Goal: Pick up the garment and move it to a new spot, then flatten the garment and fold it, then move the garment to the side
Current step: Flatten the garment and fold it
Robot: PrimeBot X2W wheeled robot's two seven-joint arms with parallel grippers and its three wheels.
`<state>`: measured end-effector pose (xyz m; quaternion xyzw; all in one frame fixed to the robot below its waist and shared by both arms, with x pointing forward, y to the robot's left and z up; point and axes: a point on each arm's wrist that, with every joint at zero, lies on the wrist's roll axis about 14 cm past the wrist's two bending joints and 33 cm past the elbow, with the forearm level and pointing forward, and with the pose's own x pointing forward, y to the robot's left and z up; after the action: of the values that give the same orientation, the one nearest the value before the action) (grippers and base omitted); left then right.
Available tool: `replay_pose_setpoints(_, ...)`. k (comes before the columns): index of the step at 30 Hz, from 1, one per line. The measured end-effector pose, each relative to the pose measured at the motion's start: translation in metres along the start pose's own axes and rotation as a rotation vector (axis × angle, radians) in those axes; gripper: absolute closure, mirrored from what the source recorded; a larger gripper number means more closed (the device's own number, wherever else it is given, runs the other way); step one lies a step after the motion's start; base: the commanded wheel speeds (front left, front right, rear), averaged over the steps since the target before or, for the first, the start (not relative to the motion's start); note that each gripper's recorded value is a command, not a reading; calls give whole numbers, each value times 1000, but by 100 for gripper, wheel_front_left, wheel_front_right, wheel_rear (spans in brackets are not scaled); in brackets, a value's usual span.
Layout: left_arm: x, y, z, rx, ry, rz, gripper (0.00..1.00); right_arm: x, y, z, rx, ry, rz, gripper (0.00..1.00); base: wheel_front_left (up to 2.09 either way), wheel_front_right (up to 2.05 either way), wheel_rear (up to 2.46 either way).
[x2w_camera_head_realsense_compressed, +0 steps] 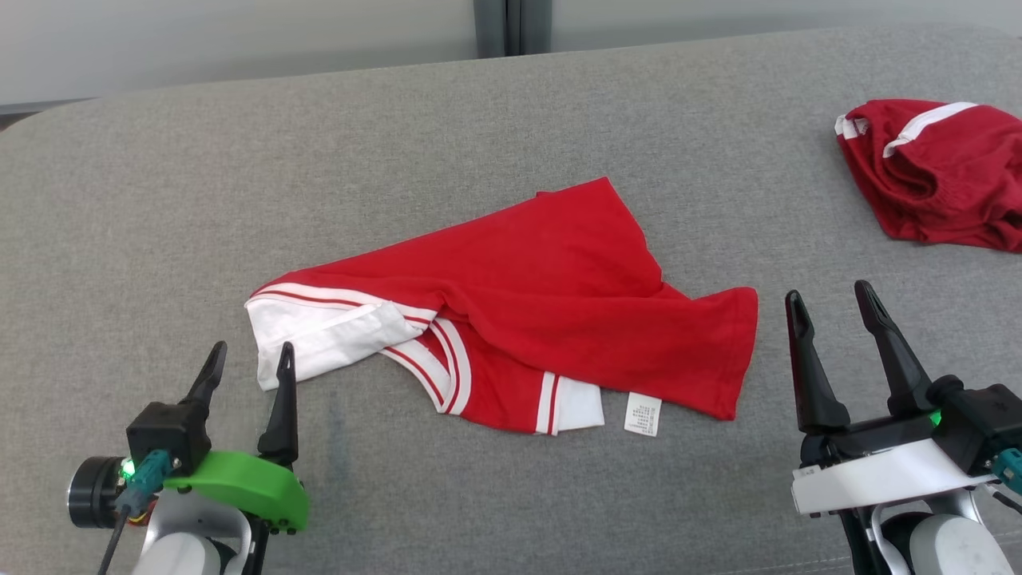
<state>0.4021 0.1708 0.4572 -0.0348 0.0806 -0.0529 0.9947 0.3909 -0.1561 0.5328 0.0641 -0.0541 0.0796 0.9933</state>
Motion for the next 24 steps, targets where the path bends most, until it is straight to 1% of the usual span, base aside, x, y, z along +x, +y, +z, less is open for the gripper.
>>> replay_pose_setpoints(4, 11, 5, -27, -21, 133, -11, 0, 3, 0, -6, 12, 16, -1, 0, 0, 0, 0)
replay_pose_setpoints(8, 21, 12, -47, -49, 214, -3, 0, 1, -6, -17, 24, 46, -25, 0, 0, 0, 0)
replay_pose_setpoints(9, 23, 12, -51, -54, 230, -6, 2, 0, -8, -19, 29, 53, -32, 0, 0, 0, 0)
replay_pose_setpoints(10, 24, 13, -55, -57, 242, -4, 25, -1, -10, -21, 29, 59, -38, 0, 0, 0, 0)
replay_pose_setpoints(11, 26, 13, -60, -62, 262, -5, 52, -2, -11, -23, 31, 66, -44, 0, 0, 0, 0)
replay_pose_setpoints(12, 27, 14, -65, -73, 276, -3, 64, -3, -13, -25, 34, 72, -51, 0, 0, 0, 0)
replay_pose_setpoints(13, 28, 15, -68, -74, 289, -4, 84, -3, -14, -27, 35, 78, -56, 0, 0, 0, 0)
replay_pose_setpoints(14, 29, 15, -72, -75, 300, -7, 100, -4, -16, -29, 36, 84, -62, 0, 0, 0, 0)
replay_pose_setpoints(20, 34, 16, -80, -87, 312, -9, 100, -11, -26, -43, 33, 135, -94, 0, 0, 0, 0)
replay_pose_setpoints(24, 33, 21, -81, -86, 300, 4, 100, -28, -23, -80, 21, 276, -70, 0, 0, 0, 0)
